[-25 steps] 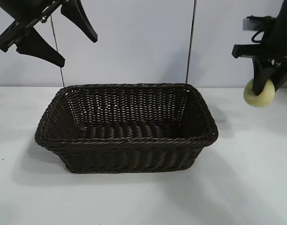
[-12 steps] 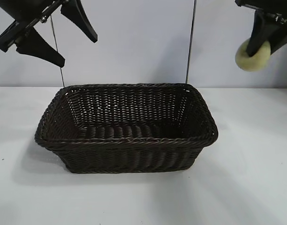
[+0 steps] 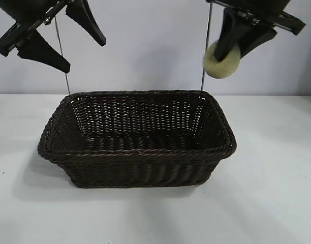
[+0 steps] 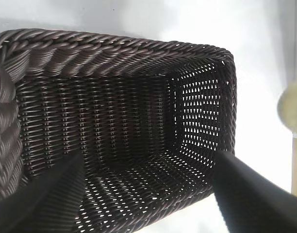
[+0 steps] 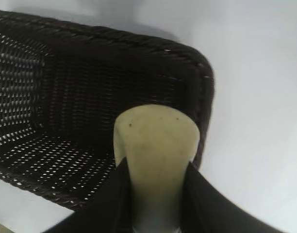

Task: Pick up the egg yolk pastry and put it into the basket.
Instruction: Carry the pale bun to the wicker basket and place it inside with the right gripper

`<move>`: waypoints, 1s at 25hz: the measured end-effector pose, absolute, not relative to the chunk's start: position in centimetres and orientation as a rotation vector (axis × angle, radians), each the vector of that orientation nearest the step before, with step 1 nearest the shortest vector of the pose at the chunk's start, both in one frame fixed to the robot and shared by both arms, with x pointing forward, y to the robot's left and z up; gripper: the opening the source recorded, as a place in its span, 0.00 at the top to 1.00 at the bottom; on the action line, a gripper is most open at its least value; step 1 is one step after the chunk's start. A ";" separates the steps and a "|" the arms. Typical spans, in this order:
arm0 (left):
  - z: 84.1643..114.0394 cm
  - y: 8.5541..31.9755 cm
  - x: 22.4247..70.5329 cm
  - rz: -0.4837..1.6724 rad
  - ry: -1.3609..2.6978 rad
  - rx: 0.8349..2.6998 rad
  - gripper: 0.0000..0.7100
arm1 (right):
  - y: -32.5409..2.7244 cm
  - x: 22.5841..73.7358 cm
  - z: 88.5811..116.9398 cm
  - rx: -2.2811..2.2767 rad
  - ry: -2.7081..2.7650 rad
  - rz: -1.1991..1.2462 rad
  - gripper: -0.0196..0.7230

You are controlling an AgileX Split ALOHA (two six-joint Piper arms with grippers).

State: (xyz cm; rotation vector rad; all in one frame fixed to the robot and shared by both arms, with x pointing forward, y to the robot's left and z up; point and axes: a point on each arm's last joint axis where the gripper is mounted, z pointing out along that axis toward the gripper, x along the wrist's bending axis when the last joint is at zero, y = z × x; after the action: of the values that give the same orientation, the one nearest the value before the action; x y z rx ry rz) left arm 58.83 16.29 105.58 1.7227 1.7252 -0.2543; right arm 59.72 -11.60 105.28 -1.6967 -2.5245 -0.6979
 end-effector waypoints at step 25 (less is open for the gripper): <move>105.5 16.3 58.7 -0.265 1.726 1.730 0.25 | -7.9 60.9 97.7 -1.707 -2.474 -0.532 0.28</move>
State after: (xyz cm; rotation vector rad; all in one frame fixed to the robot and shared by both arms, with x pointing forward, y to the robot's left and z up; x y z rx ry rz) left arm 58.74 16.27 105.55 1.7304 1.7264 -0.2650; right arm 60.93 -7.94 97.71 -1.7070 -2.4735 -0.5322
